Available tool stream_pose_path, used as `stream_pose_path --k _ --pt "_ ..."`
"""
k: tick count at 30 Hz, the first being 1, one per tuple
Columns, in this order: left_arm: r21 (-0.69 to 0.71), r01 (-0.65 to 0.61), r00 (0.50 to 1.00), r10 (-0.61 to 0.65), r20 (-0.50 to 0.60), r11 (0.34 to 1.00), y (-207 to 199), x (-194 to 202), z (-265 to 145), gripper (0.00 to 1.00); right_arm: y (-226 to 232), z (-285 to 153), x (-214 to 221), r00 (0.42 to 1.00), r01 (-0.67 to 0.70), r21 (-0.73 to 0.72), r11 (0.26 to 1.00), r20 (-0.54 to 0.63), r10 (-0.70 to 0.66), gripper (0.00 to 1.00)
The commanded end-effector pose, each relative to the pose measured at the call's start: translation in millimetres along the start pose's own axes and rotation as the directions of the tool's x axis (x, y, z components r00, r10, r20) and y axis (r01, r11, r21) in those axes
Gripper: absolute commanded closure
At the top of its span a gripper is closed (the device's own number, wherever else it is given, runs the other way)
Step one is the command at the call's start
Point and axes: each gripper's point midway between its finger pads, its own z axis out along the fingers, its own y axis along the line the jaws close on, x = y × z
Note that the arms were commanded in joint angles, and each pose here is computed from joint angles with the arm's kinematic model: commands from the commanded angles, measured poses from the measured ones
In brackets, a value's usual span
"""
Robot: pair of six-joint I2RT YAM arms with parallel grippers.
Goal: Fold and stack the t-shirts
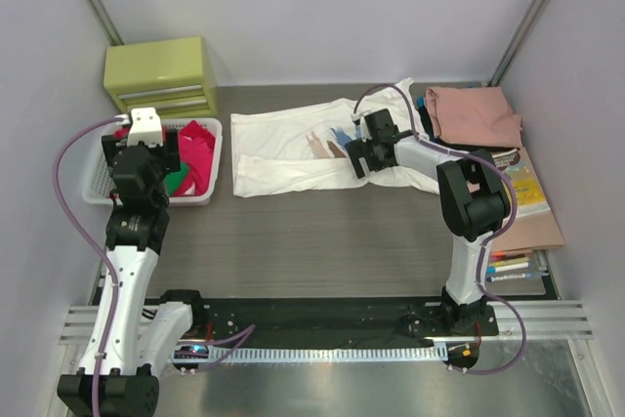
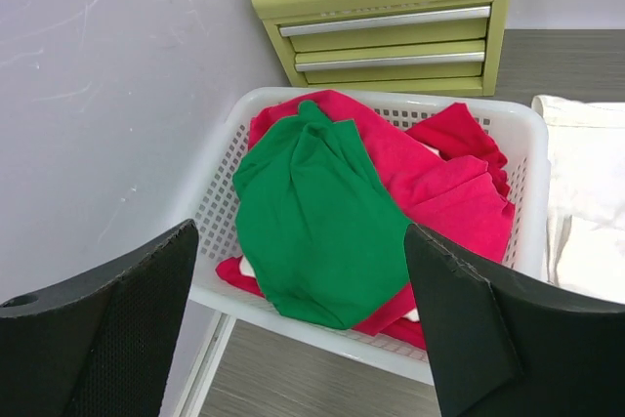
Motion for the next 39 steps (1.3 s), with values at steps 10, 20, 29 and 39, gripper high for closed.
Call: stream_pose_path --k 10,20,29,39 --pt "0.007 0.023 1.000 -0.023 0.014 1.000 0 -4 1 0.12 15 11 37 0.993 -0.094 -0.043 0.995 -0.080 0.090 0.00" --pt "-0.002 0.021 0.999 -0.021 0.029 1.000 3 -12 2 0.12 58 -30 68 0.990 -0.137 -0.199 0.970 -0.044 0.131 0.00" --pt "0.009 0.019 0.999 -0.019 0.034 1.000 2 -11 -1 0.12 68 -55 73 0.993 -0.115 -0.205 0.972 0.015 0.121 0.00" --pt "0.031 0.001 1.000 -0.002 0.019 1.000 -3 3 -2 0.11 65 -58 65 0.997 -0.034 -0.172 0.985 0.059 0.045 0.00"
